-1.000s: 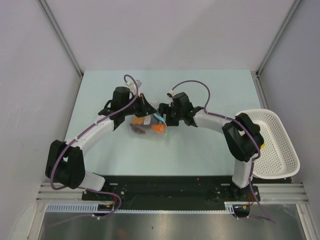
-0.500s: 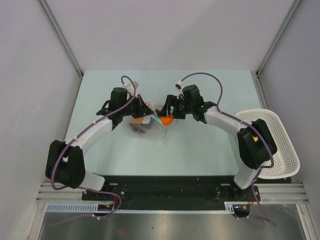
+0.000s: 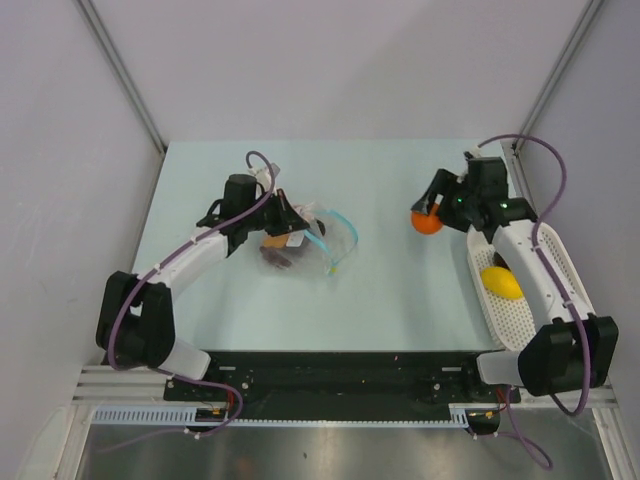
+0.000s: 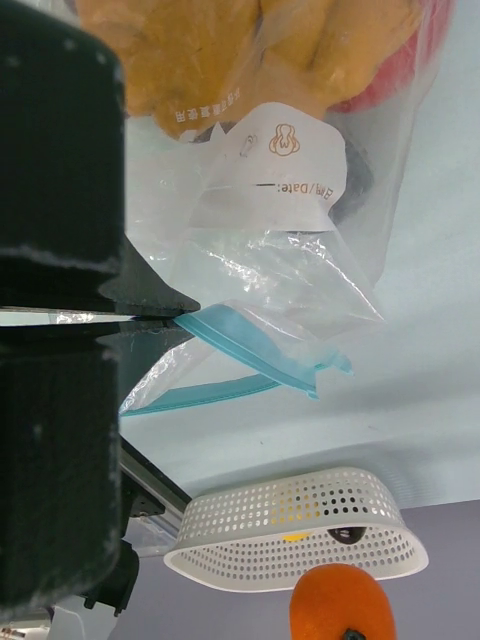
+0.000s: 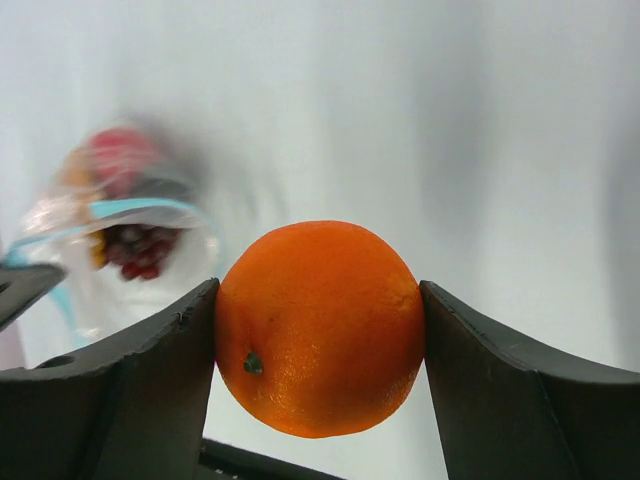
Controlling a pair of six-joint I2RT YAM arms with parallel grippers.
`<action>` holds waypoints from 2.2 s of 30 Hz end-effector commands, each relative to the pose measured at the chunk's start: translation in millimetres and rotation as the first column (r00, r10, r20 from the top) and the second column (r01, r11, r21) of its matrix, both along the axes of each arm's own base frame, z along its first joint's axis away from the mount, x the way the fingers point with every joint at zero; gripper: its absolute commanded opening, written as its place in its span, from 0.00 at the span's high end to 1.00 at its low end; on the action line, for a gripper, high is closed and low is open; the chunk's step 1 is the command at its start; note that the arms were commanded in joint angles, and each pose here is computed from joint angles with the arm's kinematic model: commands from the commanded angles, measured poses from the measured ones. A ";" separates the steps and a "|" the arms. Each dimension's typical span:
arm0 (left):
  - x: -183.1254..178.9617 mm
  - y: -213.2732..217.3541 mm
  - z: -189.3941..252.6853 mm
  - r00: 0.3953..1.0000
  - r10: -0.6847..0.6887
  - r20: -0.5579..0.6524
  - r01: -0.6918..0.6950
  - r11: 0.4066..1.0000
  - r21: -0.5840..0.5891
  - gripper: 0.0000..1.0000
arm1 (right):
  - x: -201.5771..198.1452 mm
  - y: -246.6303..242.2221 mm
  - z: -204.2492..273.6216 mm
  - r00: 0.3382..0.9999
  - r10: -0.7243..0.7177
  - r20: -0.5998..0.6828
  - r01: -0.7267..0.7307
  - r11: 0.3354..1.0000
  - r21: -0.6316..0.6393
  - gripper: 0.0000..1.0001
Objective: Open the zip-top bag and remove the fake food
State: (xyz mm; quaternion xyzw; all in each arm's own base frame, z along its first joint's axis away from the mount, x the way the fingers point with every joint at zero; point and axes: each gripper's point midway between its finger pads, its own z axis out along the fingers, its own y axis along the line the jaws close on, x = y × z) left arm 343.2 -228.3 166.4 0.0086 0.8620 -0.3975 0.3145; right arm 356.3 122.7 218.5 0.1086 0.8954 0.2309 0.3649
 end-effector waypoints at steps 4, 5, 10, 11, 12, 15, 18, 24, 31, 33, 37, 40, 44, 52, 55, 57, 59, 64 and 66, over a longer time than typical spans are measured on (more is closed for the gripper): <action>18.2 -7.9 19.4 0.997 -0.025 0.078 0.028 0.999 -0.043 1.00 | -87.4 -143.1 -52.1 0.850 -0.457 -0.262 0.422 0.888 -0.182 0.54; 18.5 -8.9 19.5 0.997 -0.029 0.076 0.033 0.998 -0.046 1.00 | -97.3 -159.4 -56.8 0.808 -0.517 -0.282 0.471 0.855 -0.216 0.55; 22.8 -12.8 20.3 0.996 -0.047 0.074 0.051 0.997 -0.050 1.00 | -134.3 -202.5 -70.5 0.694 -0.670 -0.264 0.548 0.729 -0.410 0.53; 23.0 -13.3 23.0 0.996 -0.052 0.076 0.056 0.997 -0.055 1.00 | -132.0 -215.8 -68.6 0.675 -0.706 -0.216 0.574 0.685 -0.448 0.51; 24.0 -13.1 23.5 0.996 -0.053 0.078 0.057 0.997 -0.054 1.00 | -125.9 -216.8 -71.3 0.687 -0.694 -0.215 0.564 0.697 -0.443 0.50; 26.0 -13.3 23.6 0.996 -0.056 0.072 0.060 0.996 -0.061 1.00 | -93.1 -206.3 -69.1 0.756 -0.628 -0.185 0.546 0.761 -0.351 0.50; 26.9 -13.3 26.2 0.996 -0.055 0.074 0.060 0.996 -0.069 1.00 | -83.4 -214.1 -76.3 0.740 -0.641 -0.205 0.561 0.756 -0.336 0.49; 20.5 -11.7 26.0 0.996 -0.054 0.071 0.059 0.996 -0.069 1.00 | -52.4 -216.0 -94.4 0.773 -0.593 -0.225 0.537 0.801 -0.265 0.30; 17.9 -9.0 23.9 0.997 -0.042 0.068 0.046 0.997 -0.063 1.00 | -42.8 -201.3 -91.8 0.812 -0.535 -0.236 0.480 0.840 -0.253 0.00; 18.3 -8.8 25.8 0.997 -0.038 0.069 0.042 0.997 -0.065 1.00 | -43.6 -198.2 -86.7 0.817 -0.529 -0.229 0.472 0.842 -0.260 0.00; 19.1 -8.7 28.9 0.997 -0.034 0.074 0.039 0.997 -0.066 1.00 | -43.4 -198.8 -66.0 0.820 -0.547 -0.168 0.481 0.818 -0.317 0.00; 19.0 -8.1 30.9 0.997 -0.030 0.074 0.034 0.997 -0.064 1.00 | -34.1 -189.5 -42.8 0.844 -0.525 -0.106 0.471 0.822 -0.320 0.00; 18.0 -6.5 32.5 0.997 -0.021 0.074 0.026 0.998 -0.061 1.00 | -6.5 -140.3 -12.7 0.932 -0.362 0.001 0.350 0.900 -0.261 0.00; 19.4 -4.2 39.9 0.997 -0.006 0.083 0.011 0.998 -0.054 1.00 | 34.4 60.8 20.1 0.976 0.093 0.195 -0.100 0.995 0.029 0.06; 21.1 -4.0 46.1 0.996 -0.003 0.089 0.008 0.999 -0.052 1.00 | 32.8 122.1 12.4 0.958 0.197 0.208 -0.220 0.971 0.095 0.18; 21.8 -3.5 51.1 0.995 0.001 0.100 0.005 0.999 -0.052 1.00 | 30.6 150.4 9.7 0.944 0.247 0.220 -0.280 0.951 0.131 0.29; 21.3 -2.5 54.7 0.995 0.006 0.102 -0.001 0.999 -0.050 1.00 | 27.8 174.0 -12.5 0.947 0.276 0.166 -0.304 0.936 0.176 0.49; 18.9 -1.3 59.5 0.995 0.009 0.103 -0.004 0.999 -0.050 1.00 | 27.4 206.0 -34.5 0.941 0.310 0.134 -0.333 0.917 0.220 0.65; 18.4 -0.9 59.7 0.995 0.010 0.103 -0.005 0.999 -0.049 1.00 | 22.2 216.0 -45.4 0.941 0.322 0.106 -0.338 0.914 0.225 0.68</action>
